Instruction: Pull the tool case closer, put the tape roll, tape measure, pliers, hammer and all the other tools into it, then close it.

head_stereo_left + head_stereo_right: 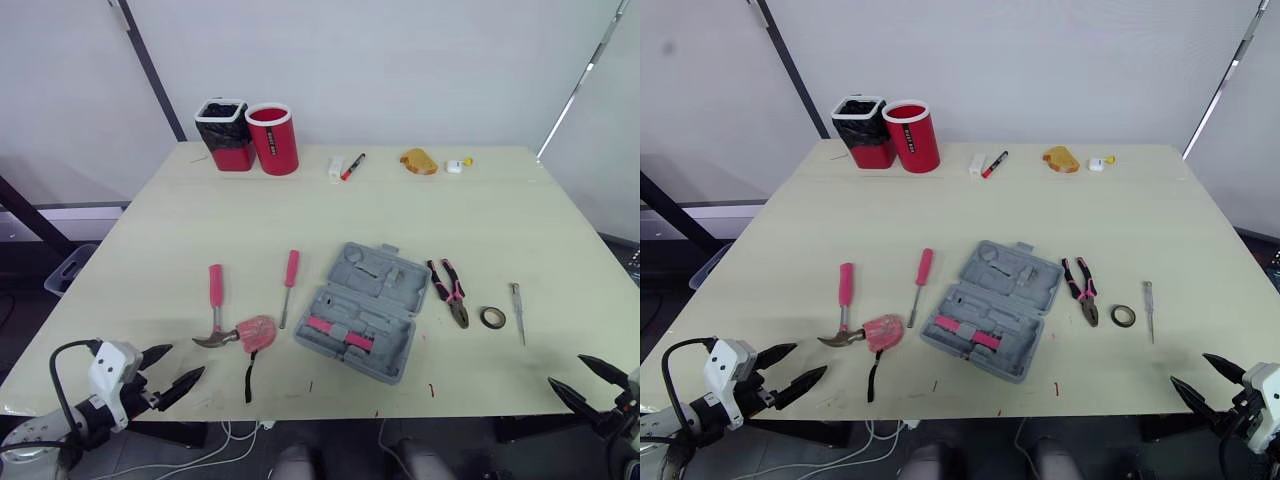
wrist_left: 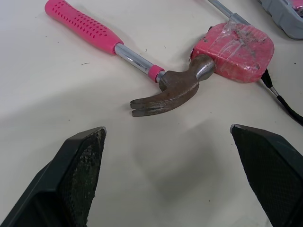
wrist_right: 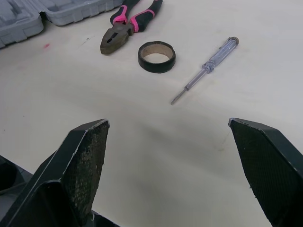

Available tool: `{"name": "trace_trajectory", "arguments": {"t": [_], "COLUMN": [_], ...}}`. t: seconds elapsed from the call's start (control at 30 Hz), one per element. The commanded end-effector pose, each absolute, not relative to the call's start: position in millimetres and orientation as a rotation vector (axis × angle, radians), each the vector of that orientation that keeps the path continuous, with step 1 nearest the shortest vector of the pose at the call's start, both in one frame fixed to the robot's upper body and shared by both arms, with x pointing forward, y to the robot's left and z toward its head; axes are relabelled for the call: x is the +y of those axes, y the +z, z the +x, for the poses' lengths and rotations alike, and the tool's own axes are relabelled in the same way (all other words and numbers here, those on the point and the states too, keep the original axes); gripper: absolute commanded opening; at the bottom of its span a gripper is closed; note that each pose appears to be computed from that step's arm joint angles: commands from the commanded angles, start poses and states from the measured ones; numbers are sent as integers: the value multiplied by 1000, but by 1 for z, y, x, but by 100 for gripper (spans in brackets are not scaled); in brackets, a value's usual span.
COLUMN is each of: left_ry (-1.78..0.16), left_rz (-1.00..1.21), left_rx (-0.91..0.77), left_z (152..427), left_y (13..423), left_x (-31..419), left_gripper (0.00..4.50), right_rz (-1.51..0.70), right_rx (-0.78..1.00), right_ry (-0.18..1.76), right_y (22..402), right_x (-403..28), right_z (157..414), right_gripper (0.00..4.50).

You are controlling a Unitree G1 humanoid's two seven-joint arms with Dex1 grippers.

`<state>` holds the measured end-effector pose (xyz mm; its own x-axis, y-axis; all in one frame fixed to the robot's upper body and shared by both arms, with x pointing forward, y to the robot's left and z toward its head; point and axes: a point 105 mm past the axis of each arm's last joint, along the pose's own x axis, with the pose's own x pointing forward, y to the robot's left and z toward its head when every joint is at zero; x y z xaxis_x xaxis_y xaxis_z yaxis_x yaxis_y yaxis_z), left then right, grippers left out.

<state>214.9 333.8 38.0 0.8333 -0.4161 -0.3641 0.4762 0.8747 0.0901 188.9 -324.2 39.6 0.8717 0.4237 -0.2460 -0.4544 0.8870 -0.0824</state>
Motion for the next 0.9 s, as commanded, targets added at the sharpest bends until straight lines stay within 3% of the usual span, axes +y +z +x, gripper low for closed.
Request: {"name": "trace_trajectory", "arguments": {"t": [0.03,0.67,0.9], "left_ry": [-488,-497,-586], "left_rz": [199,208,203], "left_rx": [323,296,224], "left_z": [218,223,237], "left_y": [42,47,77], "left_x": [333,334,324], "left_gripper": [450,450,450], "right_rz": [-192,-221,-216], "right_rx": [192,187,191], "right_ry": [437,435,434], "right_y": [52,59,66], "right_x": [-333,-331,-321], "right_z": [189,188,196], "right_gripper": [429,429,429]}}
